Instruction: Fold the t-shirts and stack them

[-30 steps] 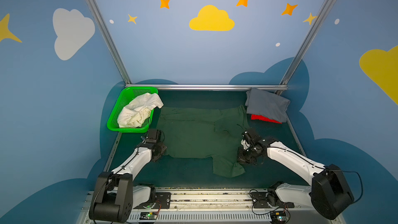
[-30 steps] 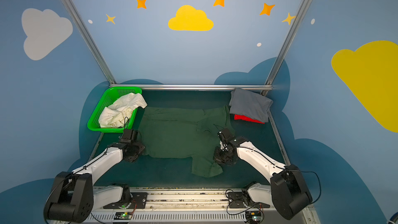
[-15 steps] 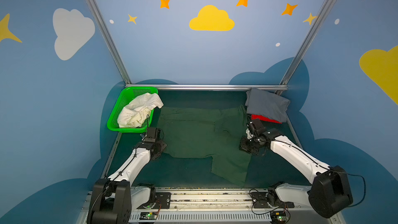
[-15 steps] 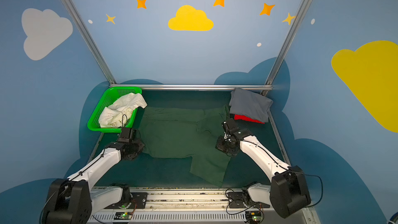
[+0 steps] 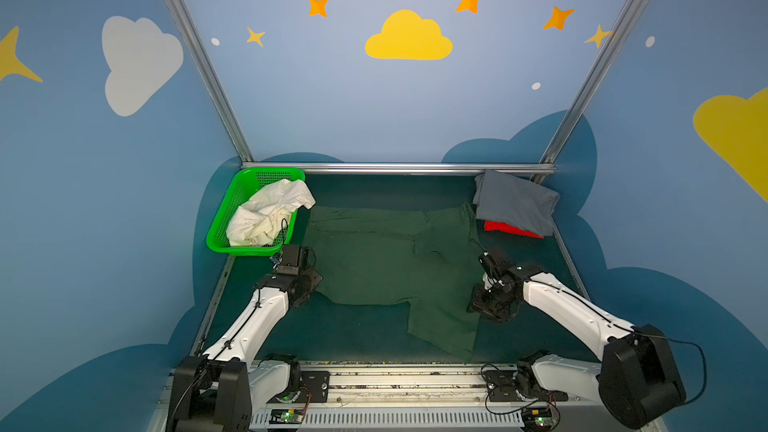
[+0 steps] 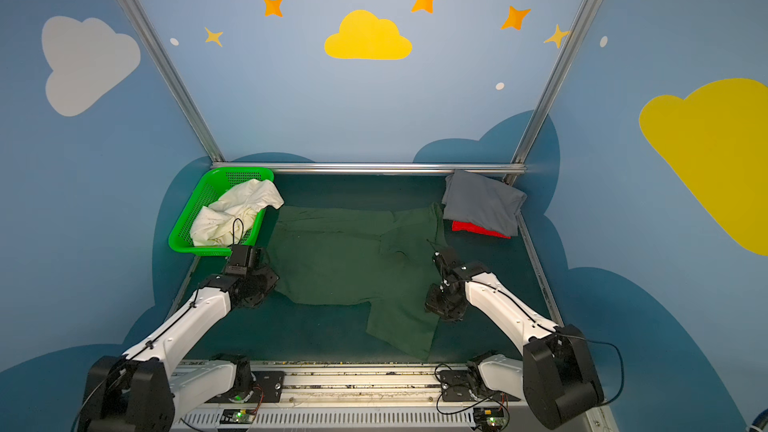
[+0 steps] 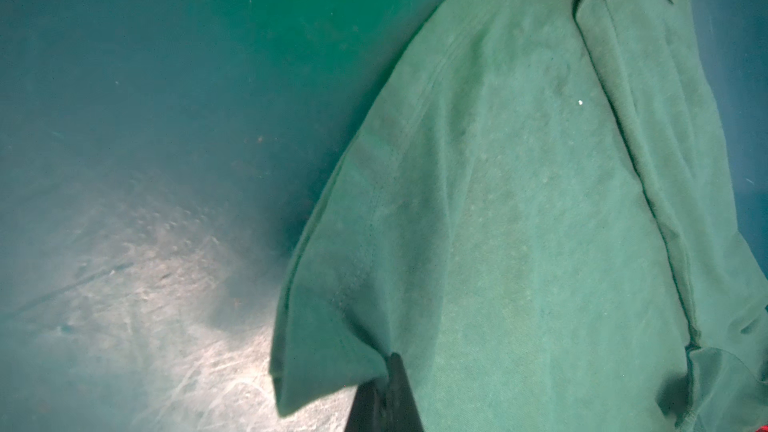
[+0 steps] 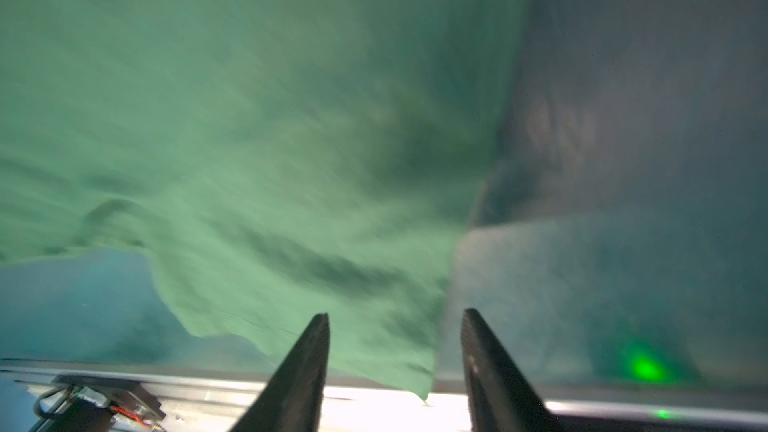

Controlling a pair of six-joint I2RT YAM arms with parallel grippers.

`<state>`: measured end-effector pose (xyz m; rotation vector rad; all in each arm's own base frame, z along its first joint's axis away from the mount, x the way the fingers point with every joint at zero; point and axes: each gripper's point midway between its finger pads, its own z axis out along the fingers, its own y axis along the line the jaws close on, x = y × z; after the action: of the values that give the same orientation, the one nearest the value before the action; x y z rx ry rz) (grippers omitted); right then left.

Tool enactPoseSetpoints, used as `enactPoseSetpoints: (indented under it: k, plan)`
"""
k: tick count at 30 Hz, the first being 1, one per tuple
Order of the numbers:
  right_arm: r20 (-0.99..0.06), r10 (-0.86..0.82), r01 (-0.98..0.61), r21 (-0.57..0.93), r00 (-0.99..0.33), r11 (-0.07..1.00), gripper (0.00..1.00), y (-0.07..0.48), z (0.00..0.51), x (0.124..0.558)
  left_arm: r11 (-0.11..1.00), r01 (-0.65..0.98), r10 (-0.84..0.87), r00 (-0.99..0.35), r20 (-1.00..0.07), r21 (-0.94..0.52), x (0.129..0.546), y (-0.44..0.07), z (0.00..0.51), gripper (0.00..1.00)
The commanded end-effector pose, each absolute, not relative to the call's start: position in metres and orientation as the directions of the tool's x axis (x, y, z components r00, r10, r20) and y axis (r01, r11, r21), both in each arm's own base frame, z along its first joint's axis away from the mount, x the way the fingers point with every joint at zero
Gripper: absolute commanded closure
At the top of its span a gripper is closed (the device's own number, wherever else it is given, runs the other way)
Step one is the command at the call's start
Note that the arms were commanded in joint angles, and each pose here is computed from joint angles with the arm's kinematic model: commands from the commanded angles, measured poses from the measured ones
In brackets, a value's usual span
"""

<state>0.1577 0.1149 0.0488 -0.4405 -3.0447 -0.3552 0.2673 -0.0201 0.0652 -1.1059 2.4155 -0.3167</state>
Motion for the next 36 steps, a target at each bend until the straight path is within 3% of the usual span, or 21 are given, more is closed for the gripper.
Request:
enactPoseSetpoints:
  k: [1, 7, 12, 17, 22, 28, 36]
  plan:
    - [0.146, 0.273, 0.299, 0.204, -0.951, 0.932, 0.47, 0.113, 0.041, 0.134, 0.662, -0.644, -0.749, -0.577, -0.325, -0.383, 0.27, -0.02, 0.072, 0.97]
    - [0.201, 0.261, 0.302, 0.218, -0.944, 0.928, 0.41, 0.124, 0.021, 0.117, 0.663, -0.644, -0.748, -0.58, -0.323, -0.381, 0.271, -0.021, 0.072, 0.97]
    - [0.221, 0.26, 0.313, 0.257, -0.94, 0.914, 0.43, 0.138, 0.01, 0.114, 0.665, -0.642, -0.747, -0.583, -0.321, -0.381, 0.27, -0.022, 0.071, 0.97]
    - [0.203, 0.273, 0.327, 0.313, -0.94, 0.892, 0.63, 0.15, 0.004, 0.119, 0.668, -0.644, -0.744, -0.59, -0.314, -0.372, 0.269, -0.022, 0.068, 0.97]
    - [0.185, 0.24, 0.288, 0.302, -0.953, 0.909, 0.99, 0.153, 0.008, 0.128, 0.668, -0.644, -0.744, -0.592, -0.31, -0.373, 0.27, -0.023, 0.065, 0.97]
    - [0.096, 0.205, 0.222, 0.239, -0.974, 0.945, 1.0, 0.148, 0.026, 0.15, 0.678, -0.644, -0.735, -0.588, -0.337, -0.355, 0.267, -0.019, 0.068, 0.97]
    - [-0.025, 0.206, 0.189, 0.305, -0.978, 0.933, 1.0, 0.165, 0.069, 0.196, 0.681, -0.634, -0.732, -0.577, -0.364, -0.366, 0.268, -0.017, 0.077, 0.97]
